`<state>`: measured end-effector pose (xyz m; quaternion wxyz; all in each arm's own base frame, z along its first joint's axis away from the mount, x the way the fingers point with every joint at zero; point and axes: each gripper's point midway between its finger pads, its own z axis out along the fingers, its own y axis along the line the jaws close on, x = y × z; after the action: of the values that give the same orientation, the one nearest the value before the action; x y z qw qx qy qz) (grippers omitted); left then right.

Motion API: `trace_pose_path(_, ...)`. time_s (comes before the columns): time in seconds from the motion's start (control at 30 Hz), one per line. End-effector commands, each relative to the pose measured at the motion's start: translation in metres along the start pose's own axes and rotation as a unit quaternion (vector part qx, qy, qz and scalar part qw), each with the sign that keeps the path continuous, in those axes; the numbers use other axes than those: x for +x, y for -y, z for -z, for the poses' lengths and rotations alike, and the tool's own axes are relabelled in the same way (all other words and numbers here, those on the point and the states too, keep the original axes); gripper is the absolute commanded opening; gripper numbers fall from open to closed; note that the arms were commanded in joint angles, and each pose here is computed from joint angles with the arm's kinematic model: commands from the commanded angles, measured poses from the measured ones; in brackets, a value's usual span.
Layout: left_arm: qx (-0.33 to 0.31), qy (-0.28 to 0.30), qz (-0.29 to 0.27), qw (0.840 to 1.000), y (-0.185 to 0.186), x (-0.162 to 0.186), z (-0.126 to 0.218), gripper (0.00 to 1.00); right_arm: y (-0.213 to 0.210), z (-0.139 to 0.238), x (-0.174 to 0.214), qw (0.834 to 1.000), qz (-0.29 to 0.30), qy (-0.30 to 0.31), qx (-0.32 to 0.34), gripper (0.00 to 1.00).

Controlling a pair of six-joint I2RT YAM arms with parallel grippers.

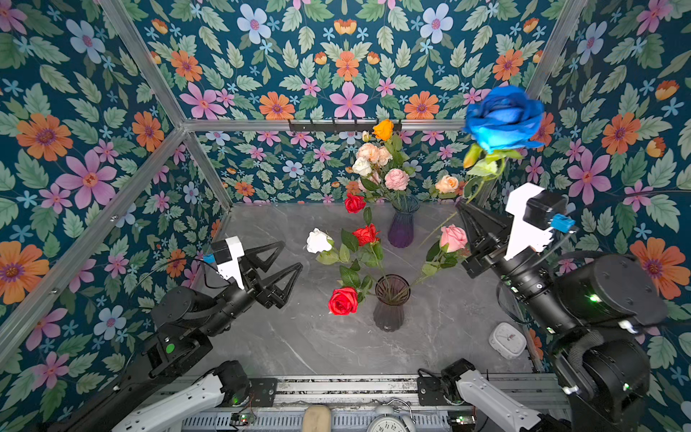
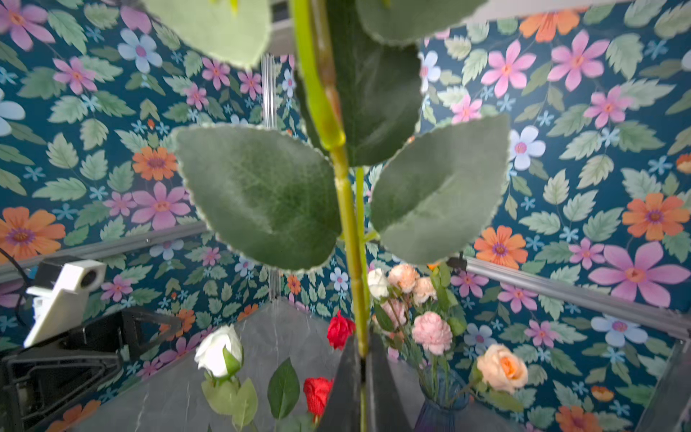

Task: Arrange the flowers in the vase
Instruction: 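Carry the blue rose over the purple vase with the right gripper while the left withdraws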

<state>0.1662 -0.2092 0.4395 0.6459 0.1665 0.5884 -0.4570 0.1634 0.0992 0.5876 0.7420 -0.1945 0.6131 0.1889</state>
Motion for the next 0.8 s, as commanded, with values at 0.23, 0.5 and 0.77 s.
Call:
trace_pose_path(0.23,-0.032,0.004,-0.012,0.999,-0.013,0.003,0.004,1.0,-0.015,-0.01,0.025,0.996,-0.058,-0.049,-0.043,0.0)
trace_pose_path(0.5,-0.031,0.002,-0.012,0.999,-0.012,0.004,0.004,1.0,-0.024,-0.012,0.046,0.993,-0.079,-0.063,-0.066,0.0)
trace_pose_path(0.77,-0.034,-0.002,-0.007,0.999,-0.015,0.01,0.008,1.0,-0.027,-0.022,0.107,0.987,-0.095,-0.111,-0.067,0.0)
